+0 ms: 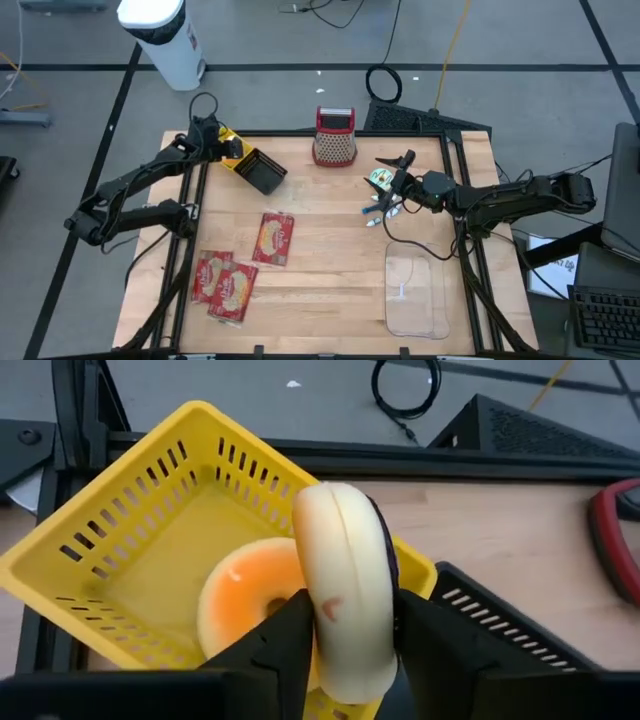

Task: Pick & Place Food Item
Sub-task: Put the black donut into the yellow bin

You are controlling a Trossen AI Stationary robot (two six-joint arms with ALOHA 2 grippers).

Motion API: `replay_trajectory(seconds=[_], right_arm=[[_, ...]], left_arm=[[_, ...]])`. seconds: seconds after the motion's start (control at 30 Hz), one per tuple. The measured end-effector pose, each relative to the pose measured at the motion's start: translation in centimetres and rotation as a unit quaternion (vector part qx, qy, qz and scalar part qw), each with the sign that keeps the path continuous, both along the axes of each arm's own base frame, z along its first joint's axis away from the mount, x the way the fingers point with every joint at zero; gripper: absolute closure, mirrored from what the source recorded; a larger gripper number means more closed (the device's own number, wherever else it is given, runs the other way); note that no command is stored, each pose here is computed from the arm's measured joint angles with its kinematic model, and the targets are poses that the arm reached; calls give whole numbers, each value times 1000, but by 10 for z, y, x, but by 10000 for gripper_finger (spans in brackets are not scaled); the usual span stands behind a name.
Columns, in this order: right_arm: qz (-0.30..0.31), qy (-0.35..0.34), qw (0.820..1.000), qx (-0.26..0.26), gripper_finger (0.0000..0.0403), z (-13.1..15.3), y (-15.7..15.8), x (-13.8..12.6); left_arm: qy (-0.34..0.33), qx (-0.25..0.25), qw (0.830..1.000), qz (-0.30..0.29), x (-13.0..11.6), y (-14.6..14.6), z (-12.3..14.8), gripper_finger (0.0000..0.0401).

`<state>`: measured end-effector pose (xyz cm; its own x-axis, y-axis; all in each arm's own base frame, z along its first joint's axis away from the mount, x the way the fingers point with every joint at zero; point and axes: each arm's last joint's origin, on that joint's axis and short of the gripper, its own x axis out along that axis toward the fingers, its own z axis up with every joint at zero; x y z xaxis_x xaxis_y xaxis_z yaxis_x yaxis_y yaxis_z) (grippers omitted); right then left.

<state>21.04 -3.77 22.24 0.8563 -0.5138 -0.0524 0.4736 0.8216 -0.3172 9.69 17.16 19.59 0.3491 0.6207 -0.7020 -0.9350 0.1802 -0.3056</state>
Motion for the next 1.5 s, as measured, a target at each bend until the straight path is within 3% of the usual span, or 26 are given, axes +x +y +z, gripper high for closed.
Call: replay_trajectory(seconds=[0.53,0.77,1.5], right_arm=[[0,-4,1000,6,110,0,0,0],[0,-1,1000,2,110,0,0,0],[1,0,1000,1,110,0,0,0]], left_arm=[[-2,9,1000,10,3,0,1,256],[18,-7,1000,-22,2,-4,-2,256],[33,-36,998,-35,3,-10,-5,248]])
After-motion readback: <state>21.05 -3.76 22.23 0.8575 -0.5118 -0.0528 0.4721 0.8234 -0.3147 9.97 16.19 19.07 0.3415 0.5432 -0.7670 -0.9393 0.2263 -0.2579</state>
